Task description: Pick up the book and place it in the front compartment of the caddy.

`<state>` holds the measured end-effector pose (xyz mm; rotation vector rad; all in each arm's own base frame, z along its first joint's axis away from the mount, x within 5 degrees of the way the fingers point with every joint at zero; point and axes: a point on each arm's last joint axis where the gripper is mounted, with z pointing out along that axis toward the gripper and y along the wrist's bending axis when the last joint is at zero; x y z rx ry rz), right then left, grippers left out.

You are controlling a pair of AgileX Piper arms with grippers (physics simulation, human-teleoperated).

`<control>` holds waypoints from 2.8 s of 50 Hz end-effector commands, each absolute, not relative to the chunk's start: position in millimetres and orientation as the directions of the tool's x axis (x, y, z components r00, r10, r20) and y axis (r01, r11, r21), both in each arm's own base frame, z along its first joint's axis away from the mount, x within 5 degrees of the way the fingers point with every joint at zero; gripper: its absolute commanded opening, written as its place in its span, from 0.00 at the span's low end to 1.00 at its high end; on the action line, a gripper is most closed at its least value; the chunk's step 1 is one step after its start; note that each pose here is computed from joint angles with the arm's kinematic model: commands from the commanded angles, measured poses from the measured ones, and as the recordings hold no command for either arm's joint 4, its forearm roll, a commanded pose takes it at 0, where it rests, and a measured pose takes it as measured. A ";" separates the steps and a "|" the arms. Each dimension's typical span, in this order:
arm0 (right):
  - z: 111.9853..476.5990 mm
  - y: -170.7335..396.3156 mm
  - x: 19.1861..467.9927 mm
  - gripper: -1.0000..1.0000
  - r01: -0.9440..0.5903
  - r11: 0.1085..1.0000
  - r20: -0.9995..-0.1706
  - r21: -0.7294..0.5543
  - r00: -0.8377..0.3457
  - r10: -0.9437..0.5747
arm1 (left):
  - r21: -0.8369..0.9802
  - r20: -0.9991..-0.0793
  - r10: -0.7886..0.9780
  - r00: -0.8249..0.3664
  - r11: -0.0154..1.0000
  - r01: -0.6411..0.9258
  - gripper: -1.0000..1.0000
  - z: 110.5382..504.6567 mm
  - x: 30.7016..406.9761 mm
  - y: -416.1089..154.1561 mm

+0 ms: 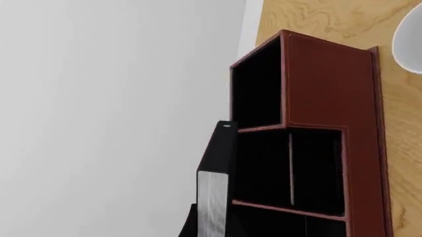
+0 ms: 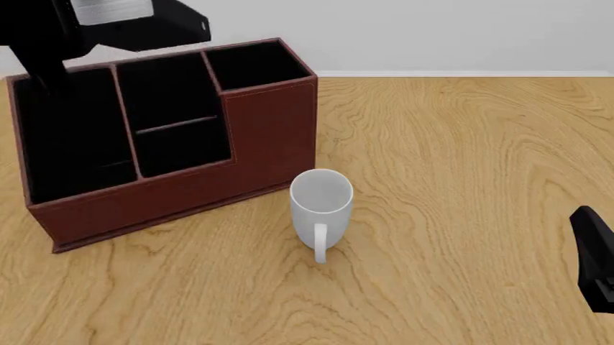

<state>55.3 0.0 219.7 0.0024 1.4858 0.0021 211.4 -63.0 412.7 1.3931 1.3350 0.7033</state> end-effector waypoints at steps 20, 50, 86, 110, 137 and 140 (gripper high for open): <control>219.7 0.0 55.3 1.00 0.000 1.000 -0.996 0.003 0.085 0.003 | 0.925 -0.204 0.976 0.079 0.165 0.341 0.00 430.7 261.0 -39.8; 219.7 0.0 55.3 1.00 0.000 1.000 -0.996 0.003 0.085 0.003 | 0.859 -0.263 0.965 0.015 0.227 0.459 0.00 459.0 284.8 -42.8; 219.7 0.0 55.3 1.00 0.000 1.000 -0.996 0.003 0.085 0.003 | 0.786 -0.279 0.958 -0.058 0.263 0.559 0.00 472.7 291.7 -38.9; 219.7 0.0 55.3 1.00 0.000 1.000 -0.996 0.003 0.085 0.003 | 0.756 -0.283 0.955 -0.086 0.277 0.593 0.00 476.3 301.9 -38.9; 219.7 0.0 55.3 1.00 0.000 1.000 -0.996 0.003 0.085 0.003 | 0.749 -0.296 0.953 -0.070 0.277 0.602 0.00 475.3 298.7 -47.1; 219.7 0.0 55.3 1.00 0.000 1.000 -0.996 0.003 0.085 0.003 | 0.746 -0.296 0.952 -0.072 0.278 0.605 0.00 473.9 298.8 -47.4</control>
